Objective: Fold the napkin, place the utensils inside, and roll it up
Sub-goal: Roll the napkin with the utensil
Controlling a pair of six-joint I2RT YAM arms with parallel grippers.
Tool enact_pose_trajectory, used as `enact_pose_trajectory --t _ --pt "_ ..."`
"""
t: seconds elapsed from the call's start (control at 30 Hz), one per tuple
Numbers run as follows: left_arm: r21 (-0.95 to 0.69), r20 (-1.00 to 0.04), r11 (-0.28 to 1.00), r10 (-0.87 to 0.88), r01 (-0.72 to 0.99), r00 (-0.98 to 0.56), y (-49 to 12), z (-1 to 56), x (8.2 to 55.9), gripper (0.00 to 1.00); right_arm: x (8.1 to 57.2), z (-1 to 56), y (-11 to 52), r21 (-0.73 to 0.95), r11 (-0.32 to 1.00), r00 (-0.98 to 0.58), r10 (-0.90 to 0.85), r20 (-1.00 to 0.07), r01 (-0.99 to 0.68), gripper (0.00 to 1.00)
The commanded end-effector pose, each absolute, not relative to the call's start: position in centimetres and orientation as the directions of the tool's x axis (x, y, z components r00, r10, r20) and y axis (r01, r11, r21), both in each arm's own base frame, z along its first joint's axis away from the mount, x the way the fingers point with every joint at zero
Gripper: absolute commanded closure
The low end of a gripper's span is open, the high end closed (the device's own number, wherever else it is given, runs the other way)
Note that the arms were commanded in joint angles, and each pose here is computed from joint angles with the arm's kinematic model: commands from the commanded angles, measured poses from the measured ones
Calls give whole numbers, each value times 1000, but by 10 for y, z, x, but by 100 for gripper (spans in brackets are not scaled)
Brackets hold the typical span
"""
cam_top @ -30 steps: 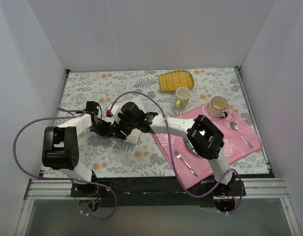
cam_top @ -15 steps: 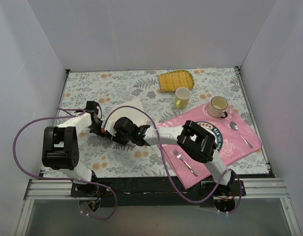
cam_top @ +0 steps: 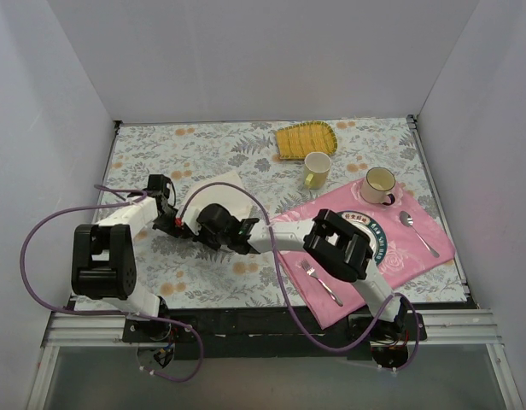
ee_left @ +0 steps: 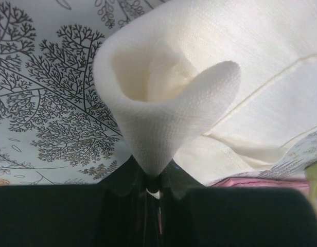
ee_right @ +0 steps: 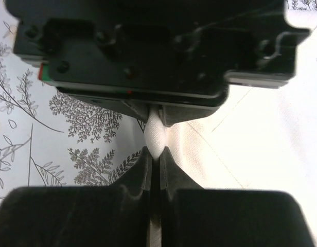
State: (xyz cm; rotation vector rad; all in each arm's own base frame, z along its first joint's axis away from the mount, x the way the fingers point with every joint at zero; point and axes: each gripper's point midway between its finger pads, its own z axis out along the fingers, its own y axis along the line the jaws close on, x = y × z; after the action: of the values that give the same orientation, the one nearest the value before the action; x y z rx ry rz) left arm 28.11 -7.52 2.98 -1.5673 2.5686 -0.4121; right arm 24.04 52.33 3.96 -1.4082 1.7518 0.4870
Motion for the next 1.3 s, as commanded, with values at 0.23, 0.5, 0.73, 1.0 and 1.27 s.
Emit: enact_pose_trajectory --t 0.23,0.5,0.73,1.0,1.27 --pt "-558 -268 606 -778 -567 -569 -69 119 312 28 226 31 514 287 239 -372 -540 -755 -928 99" --pt "-580 -340 647 -745 -495 -574 -67 136 306 27 236 17 511 485 258 -541 -542 -643 -836 99" --pt "-597 -305 617 -766 -513 -566 -71 127 302 32 239 5 507 516 271 -567 -573 -592 -813 99" --pt "-608 -254 593 -775 -527 -578 -76 109 309 59 237 -2 507 574 252 -596 -582 -553 -779 99" --pt "-687 -184 538 -779 -489 -599 -90 85 316 100 242 -13 503 671 246 -661 -580 -476 -699 99"
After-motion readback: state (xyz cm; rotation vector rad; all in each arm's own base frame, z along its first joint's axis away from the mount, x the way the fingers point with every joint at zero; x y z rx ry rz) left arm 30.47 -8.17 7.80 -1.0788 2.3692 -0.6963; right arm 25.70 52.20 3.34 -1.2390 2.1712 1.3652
